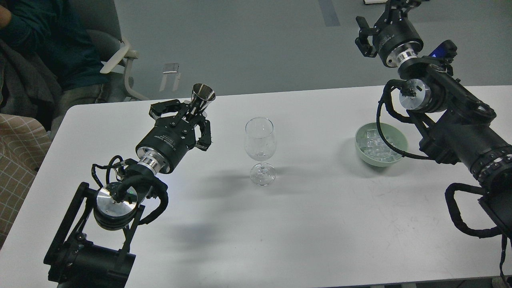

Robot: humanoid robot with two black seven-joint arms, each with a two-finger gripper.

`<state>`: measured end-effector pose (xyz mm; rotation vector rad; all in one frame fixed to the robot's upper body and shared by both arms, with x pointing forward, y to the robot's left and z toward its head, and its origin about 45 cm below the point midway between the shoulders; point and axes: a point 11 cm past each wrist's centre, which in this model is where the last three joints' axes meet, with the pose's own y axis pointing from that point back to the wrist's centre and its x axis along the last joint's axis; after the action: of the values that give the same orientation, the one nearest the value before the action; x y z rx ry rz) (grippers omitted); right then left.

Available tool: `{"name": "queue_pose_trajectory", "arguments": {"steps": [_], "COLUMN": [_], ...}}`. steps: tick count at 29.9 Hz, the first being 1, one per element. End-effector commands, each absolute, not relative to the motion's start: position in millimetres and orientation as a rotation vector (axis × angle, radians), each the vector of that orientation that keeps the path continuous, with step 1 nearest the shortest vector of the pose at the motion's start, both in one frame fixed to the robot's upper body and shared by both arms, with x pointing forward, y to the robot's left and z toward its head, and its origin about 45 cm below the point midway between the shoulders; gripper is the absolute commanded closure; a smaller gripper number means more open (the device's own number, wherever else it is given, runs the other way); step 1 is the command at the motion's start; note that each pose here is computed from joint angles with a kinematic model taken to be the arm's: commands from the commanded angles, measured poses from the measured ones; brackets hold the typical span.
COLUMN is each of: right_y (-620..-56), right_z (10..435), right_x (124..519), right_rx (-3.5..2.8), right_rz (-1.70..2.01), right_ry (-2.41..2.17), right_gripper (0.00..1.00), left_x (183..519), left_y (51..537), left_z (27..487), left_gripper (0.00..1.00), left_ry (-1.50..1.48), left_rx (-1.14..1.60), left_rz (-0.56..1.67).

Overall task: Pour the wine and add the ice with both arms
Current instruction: 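Carry the jigger with the left gripper above the wine glass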

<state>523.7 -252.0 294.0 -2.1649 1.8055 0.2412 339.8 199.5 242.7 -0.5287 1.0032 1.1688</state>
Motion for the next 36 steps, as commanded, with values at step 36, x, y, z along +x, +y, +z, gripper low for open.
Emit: {"name": "queue_pose_trajectory", "arguments": {"steps": [36], "right_y": [-252.5], "right_z": [288.6], "right_x": [522.1], "right_rx": [-2.171], "right_rz": [0.248], "right_ry": [1.814], "right_gripper": [0.0], "left_x": [335.4], "left_y": [161.8], "left_z": [236.6], "left_gripper": [1.0], "left_ry": [0.765], "left_rx": [-0.272], "left_rz": [1.207]}}
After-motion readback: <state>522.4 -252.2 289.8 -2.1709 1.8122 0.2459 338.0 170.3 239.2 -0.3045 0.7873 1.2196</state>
